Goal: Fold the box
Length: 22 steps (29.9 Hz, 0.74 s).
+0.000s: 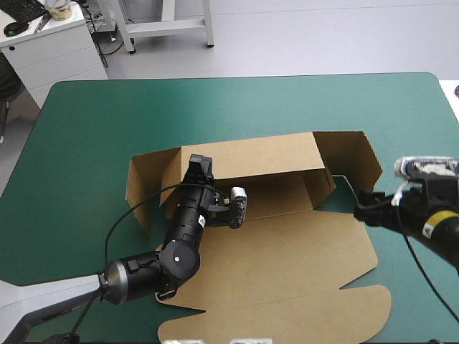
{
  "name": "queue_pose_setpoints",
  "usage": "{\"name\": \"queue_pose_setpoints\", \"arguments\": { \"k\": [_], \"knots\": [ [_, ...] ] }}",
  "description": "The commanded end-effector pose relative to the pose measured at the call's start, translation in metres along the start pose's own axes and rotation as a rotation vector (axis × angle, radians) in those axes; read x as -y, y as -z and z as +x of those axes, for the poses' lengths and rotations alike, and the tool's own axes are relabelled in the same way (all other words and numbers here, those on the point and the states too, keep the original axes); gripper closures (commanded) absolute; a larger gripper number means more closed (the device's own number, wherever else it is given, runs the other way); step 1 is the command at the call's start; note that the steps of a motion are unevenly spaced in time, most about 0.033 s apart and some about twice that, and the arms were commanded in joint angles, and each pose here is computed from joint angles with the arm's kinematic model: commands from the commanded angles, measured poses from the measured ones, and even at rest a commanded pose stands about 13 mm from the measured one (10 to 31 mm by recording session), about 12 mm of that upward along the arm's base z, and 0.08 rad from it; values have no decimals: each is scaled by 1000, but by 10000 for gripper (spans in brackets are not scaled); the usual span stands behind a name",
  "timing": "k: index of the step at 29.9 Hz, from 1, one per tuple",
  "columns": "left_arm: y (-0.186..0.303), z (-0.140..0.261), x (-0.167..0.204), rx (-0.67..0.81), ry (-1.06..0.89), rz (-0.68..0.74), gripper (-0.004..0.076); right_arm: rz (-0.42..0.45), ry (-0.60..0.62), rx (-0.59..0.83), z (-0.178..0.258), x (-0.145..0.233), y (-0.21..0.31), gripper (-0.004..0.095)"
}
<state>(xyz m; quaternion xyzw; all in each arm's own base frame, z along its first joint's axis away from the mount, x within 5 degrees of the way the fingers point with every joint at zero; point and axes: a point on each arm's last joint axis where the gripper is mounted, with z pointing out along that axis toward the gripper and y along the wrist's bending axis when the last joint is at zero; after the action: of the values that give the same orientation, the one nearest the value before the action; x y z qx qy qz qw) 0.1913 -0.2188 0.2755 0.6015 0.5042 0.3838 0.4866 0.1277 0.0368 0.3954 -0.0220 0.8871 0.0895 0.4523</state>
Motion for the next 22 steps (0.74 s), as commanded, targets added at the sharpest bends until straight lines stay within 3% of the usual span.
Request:
{"name": "queue_pose_setpoints", "arguments": {
  "k": [1, 9, 14, 18, 22],
  "knots": [
    [6, -2, -15, 36, -6, -78, 734, 56, 30, 117, -48, -5, -5, 206],
    [6, -3, -15, 43, -2, -73, 734, 112, 114, 22, -118, -23, -47, 207],
    [6, -2, -15, 42, 1, -74, 734, 123, 93, -78, -156, -8, -92, 207],
    [6, -2, -15, 42, 1, -74, 734, 26, 54, -155, -171, 11, -131, 207],
    [6, -2, -15, 42, 1, -74, 734, -16, -12, -210, -175, 37, -167, 206]
  ]
}}
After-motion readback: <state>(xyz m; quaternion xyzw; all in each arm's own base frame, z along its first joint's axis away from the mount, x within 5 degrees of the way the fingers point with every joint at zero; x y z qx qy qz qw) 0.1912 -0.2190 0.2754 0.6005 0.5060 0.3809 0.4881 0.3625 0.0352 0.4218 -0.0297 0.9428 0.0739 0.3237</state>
